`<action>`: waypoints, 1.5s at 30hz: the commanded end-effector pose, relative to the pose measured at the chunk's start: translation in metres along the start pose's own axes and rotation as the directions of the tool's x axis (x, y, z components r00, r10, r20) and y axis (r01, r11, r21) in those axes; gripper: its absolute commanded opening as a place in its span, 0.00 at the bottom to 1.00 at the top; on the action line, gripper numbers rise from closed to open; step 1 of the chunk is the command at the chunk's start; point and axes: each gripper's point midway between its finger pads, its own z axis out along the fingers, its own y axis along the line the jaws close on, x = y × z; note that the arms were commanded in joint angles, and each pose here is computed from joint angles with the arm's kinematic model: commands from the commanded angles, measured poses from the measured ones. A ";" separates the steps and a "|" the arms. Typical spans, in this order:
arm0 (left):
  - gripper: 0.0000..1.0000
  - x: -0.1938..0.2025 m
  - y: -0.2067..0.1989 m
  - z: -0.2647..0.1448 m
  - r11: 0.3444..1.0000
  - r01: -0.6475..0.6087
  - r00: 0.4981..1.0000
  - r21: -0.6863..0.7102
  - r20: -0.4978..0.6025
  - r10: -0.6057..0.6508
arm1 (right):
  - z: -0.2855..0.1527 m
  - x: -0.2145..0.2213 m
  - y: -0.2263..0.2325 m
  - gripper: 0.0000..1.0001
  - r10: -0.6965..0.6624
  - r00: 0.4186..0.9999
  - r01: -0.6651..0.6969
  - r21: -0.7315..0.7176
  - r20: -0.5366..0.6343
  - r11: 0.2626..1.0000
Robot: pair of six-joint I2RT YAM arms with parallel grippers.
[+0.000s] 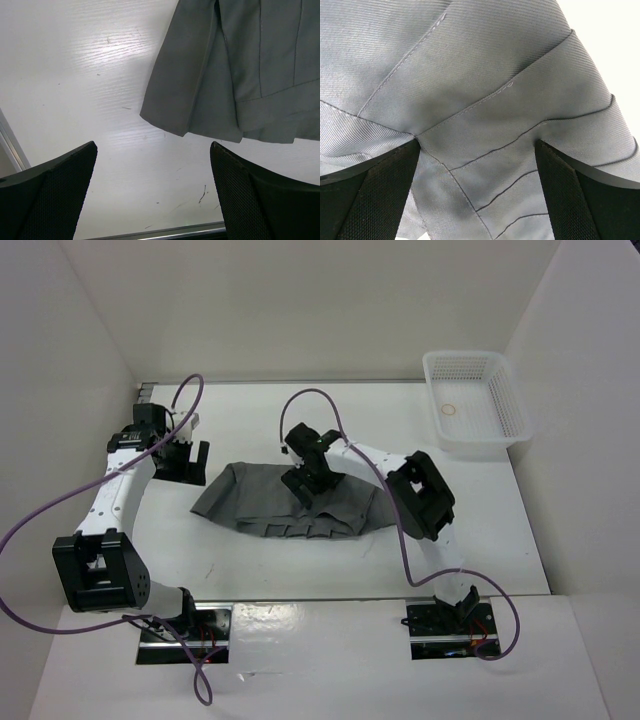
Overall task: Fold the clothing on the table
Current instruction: Fold the skirt
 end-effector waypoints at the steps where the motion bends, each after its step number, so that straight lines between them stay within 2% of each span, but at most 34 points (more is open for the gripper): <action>1: 0.99 -0.007 0.003 -0.005 1.000 0.006 0.999 -0.010 0.037 -0.006 | 0.027 -0.003 -0.039 1.00 -0.141 0.990 0.142 0.158 -0.017 0.977; 6: 0.99 -0.010 0.002 -0.004 1.000 0.005 0.999 -0.003 0.048 -0.005 | 0.028 -0.015 -0.060 1.00 -0.275 0.961 0.271 0.174 -0.004 0.947; 11: 0.99 -0.007 0.000 -0.003 1.000 -0.004 0.999 0.007 0.041 0.003 | 0.019 -0.025 -0.086 1.00 -0.409 0.913 0.397 0.249 -0.006 0.883; 16: 0.99 -0.007 0.000 -0.003 1.000 -0.013 0.999 0.007 0.041 0.012 | 0.009 -0.040 -0.115 1.00 -0.469 0.883 0.441 0.325 0.006 0.836; 21: 0.99 -0.001 -0.006 0.001 0.999 -0.011 1.000 0.043 0.030 0.010 | -0.015 -0.058 -0.117 1.00 -0.480 0.874 0.436 0.313 0.077 0.844; 24: 0.99 -0.009 -0.010 0.002 0.997 -0.028 0.998 0.066 0.065 0.024 | -0.070 -0.087 -0.095 1.00 -0.420 0.876 0.366 0.241 0.238 0.899; 25: 0.99 -0.012 -0.011 0.002 0.996 -0.042 0.996 0.078 0.079 0.036 | -0.083 -0.086 -0.088 1.00 -0.410 0.876 0.366 0.203 0.253 0.908; 26: 0.99 -0.013 -0.014 0.007 0.994 -0.042 0.996 0.099 0.078 0.034 | -0.103 -0.098 -0.076 1.00 -0.399 0.857 0.368 0.156 0.325 0.917; 30: 0.99 -0.039 -0.043 0.025 0.949 -0.070 0.993 0.308 0.113 0.037 | -0.174 -0.101 -0.053 1.00 -0.358 0.809 0.378 0.054 0.466 0.924; 35: 0.99 -0.065 -0.075 0.056 0.860 -0.118 0.990 0.497 0.122 0.065 | -0.174 -0.059 -0.080 1.00 -0.269 0.864 0.303 -0.013 0.425 0.953; 39: 0.99 -0.082 -0.083 0.078 0.817 -0.147 0.986 0.557 0.144 0.080 | -0.174 -0.025 -0.102 1.00 -0.187 0.897 0.212 -0.018 0.400 0.977; 41: 0.96 -0.082 -0.084 0.092 0.803 -0.140 0.989 0.580 0.125 0.082 | -0.176 -0.009 -0.107 1.00 -0.165 0.903 0.190 -0.023 0.397 0.982; 45: 0.93 -0.084 -0.082 0.112 0.794 -0.146 0.989 0.590 0.120 0.092 | -0.179 0.018 -0.135 1.00 -0.094 0.925 0.105 -0.010 0.368 0.994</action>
